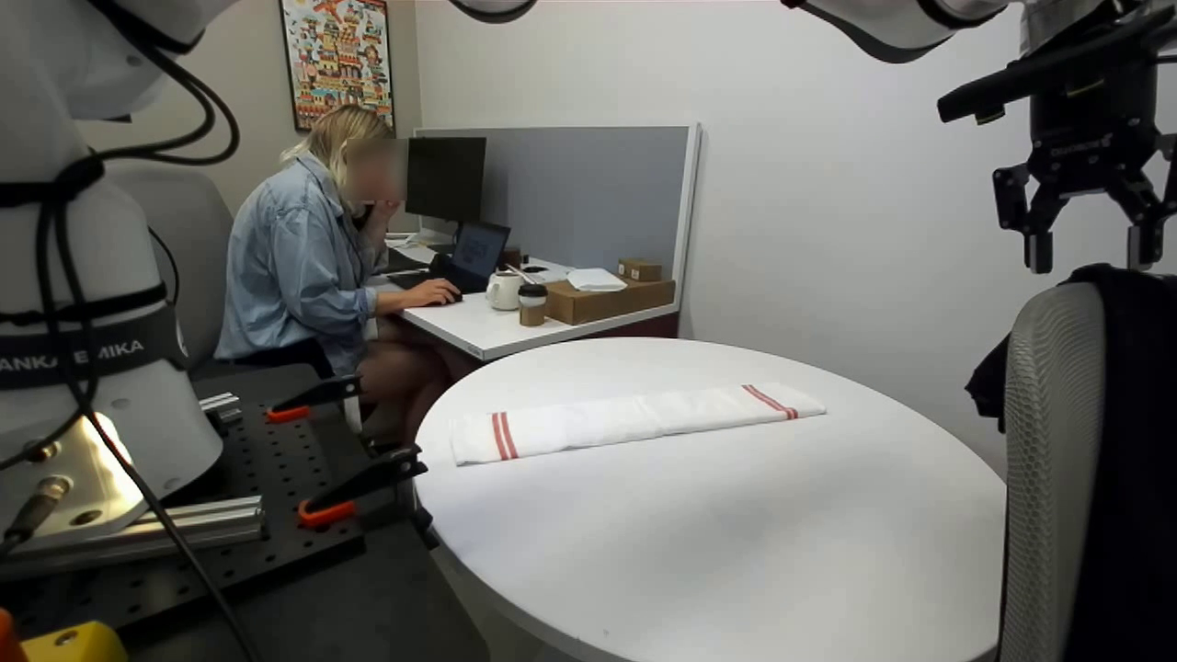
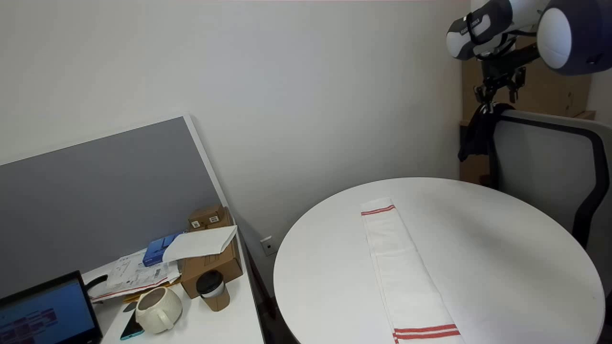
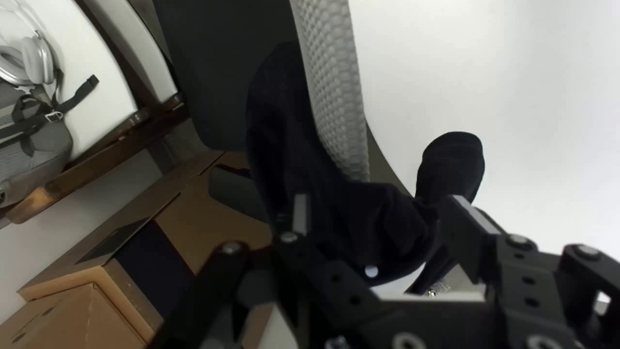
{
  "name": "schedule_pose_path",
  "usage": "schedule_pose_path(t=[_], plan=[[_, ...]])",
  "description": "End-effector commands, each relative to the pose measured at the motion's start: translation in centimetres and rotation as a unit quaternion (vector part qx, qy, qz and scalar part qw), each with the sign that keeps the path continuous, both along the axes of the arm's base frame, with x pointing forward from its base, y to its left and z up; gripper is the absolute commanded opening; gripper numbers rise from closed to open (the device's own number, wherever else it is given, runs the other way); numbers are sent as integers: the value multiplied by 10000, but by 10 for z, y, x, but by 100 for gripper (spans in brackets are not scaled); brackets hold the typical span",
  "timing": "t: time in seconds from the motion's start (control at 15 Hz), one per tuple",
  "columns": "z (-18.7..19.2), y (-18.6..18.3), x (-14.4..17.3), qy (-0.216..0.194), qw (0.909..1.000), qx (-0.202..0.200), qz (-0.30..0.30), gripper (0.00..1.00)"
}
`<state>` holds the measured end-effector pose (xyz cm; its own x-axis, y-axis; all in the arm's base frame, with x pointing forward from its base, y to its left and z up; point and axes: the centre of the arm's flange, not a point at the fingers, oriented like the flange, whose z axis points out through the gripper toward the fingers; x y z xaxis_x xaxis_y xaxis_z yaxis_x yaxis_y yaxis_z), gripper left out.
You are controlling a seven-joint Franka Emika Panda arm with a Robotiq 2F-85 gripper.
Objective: Remove the black t-shirt from the backrest of the chair and put it on the round table
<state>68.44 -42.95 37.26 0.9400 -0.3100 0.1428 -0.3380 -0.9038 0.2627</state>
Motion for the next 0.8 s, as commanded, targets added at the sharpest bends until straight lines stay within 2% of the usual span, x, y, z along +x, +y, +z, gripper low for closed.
schedule_pose_path(t=[0.0,0.2,0.33,0.47,0.53,0.73], plan=[[1,-17,25,-23,10000,73,8,39],[-3,-17,24,-2,10000,64,9,14],[-1,-17,23,-23,10000,44,10,7],[4,-15,21,-42,10000,39,9,11],[10,-13,21,-80,10000,34,16,7],[21,-11,16,-157,9999,46,17,9]])
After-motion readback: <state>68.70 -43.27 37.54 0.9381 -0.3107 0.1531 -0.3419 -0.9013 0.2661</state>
